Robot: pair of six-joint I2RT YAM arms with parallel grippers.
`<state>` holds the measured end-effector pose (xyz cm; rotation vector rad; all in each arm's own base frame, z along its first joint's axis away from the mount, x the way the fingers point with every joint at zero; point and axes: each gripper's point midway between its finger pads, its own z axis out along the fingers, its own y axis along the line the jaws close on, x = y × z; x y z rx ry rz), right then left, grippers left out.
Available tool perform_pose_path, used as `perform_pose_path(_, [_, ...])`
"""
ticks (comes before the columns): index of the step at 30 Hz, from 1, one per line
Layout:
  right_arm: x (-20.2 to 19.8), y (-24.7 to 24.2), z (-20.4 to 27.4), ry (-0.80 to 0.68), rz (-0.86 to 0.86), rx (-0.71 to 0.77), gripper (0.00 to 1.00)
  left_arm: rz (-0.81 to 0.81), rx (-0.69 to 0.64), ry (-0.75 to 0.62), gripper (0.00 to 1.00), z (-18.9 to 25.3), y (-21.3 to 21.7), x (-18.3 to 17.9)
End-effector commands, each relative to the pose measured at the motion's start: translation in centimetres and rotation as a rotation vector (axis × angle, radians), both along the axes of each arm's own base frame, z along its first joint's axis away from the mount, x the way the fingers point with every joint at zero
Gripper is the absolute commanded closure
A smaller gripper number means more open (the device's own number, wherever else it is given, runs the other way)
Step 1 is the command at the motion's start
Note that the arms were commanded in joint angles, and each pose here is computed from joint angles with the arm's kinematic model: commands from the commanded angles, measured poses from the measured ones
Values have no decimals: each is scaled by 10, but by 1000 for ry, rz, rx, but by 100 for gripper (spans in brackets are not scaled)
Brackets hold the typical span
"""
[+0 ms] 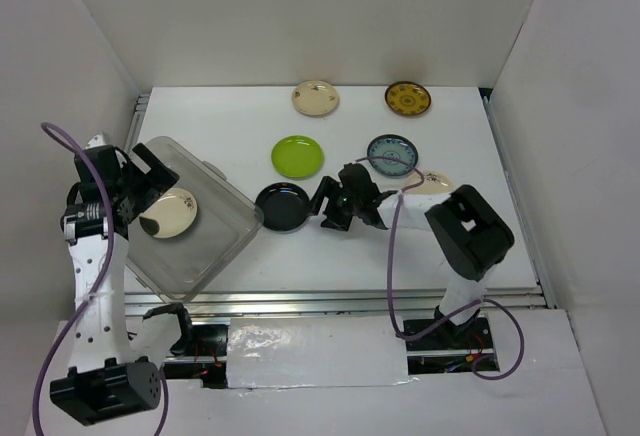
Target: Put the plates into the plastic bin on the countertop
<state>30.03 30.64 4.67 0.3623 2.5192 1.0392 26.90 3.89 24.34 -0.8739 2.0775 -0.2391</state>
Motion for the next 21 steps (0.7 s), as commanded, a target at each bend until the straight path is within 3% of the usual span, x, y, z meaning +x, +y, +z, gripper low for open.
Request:
perform_pose_path(1, [27, 18, -8, 16, -54, 10, 25, -108, 38, 7, 1, 5, -16, -16])
perform_pose_path(6, [38, 33, -21, 56, -35, 18, 46, -163, 60, -31, 1, 18, -27, -29])
perform_pose_path(8, [41, 33, -18, 49, -50, 23, 60, -178, 62, -30, 1, 19, -30, -31])
perform_pose_path(10, [43, 30, -18, 57, -62, 15, 84, -195, 66, -32, 1, 20, -32, -32])
perform_pose_path(12, [41, 29, -20, 62, -59, 3, 88, -214, 69, -25, 1, 17, -35, -32])
perform_pose_path(14, [38, 29, -12, 50, -51, 2, 100, -237, 63, -18, 1, 14, -39, -31])
perform_pose_path(18, [17, -5, 8, -11, -111, -153, 100, -399, 7, -53, 1, 16, -70, -26])
perform_pose_path(19, [15, -11, 38, -72, -129, -147, 100, -432, -8, -63, 1, 18, -78, -24])
perform_pose_path(21, [6, -36, 50, -127, -178, -247, 100, -523, -45, -77, 1, 22, -101, -20])
